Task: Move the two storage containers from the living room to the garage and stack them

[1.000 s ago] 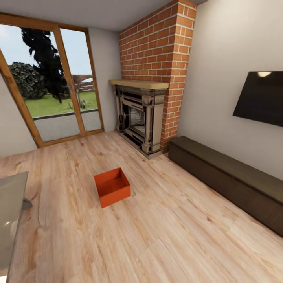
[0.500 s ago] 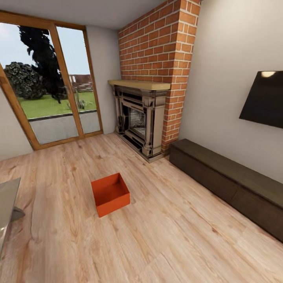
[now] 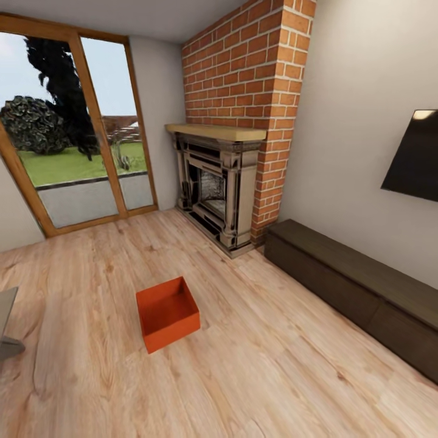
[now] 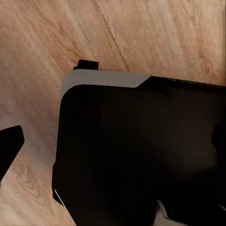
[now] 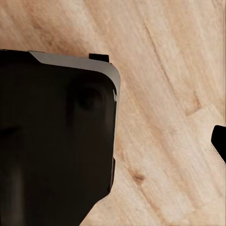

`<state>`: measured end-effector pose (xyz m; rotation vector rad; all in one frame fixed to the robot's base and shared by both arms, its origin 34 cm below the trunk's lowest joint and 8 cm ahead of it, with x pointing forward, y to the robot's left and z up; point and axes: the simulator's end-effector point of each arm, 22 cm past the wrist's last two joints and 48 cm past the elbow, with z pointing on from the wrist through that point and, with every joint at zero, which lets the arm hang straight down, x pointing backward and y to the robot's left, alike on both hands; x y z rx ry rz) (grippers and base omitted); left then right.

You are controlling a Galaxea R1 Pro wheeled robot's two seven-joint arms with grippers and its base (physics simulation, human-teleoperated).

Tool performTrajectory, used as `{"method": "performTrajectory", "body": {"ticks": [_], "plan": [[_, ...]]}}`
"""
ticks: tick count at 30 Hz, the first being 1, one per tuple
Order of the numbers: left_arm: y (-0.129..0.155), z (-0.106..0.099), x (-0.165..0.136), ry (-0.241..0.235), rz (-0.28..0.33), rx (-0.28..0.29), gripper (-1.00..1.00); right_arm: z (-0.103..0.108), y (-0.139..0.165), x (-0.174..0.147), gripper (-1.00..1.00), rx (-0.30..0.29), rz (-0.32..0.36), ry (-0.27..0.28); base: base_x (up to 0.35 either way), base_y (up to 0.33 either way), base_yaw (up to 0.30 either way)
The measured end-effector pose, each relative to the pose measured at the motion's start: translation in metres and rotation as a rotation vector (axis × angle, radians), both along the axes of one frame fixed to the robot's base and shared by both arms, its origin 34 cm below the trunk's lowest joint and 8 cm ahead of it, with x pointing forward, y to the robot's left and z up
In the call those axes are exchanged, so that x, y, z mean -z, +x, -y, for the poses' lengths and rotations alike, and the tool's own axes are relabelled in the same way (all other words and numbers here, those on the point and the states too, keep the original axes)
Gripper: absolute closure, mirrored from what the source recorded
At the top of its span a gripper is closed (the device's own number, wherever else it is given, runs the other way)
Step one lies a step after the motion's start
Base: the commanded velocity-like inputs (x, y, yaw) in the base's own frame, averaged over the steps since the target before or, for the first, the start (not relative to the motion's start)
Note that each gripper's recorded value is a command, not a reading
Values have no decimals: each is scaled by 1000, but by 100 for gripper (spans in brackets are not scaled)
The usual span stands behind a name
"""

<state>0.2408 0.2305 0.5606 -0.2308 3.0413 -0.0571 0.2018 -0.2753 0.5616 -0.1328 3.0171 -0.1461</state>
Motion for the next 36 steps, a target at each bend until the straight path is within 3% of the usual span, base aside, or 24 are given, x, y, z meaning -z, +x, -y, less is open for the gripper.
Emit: {"method": "performTrajectory", "body": {"ticks": [7, 36], "plan": [[0, 0, 0, 0, 0, 0, -100, 1, 0, 0, -100, 0, -1, -1, 322, 0, 123], [-5, 0, 1, 0, -11, -1, -100, 1, -5, 1, -100, 0, -14, -1, 322, 0, 264]]}}
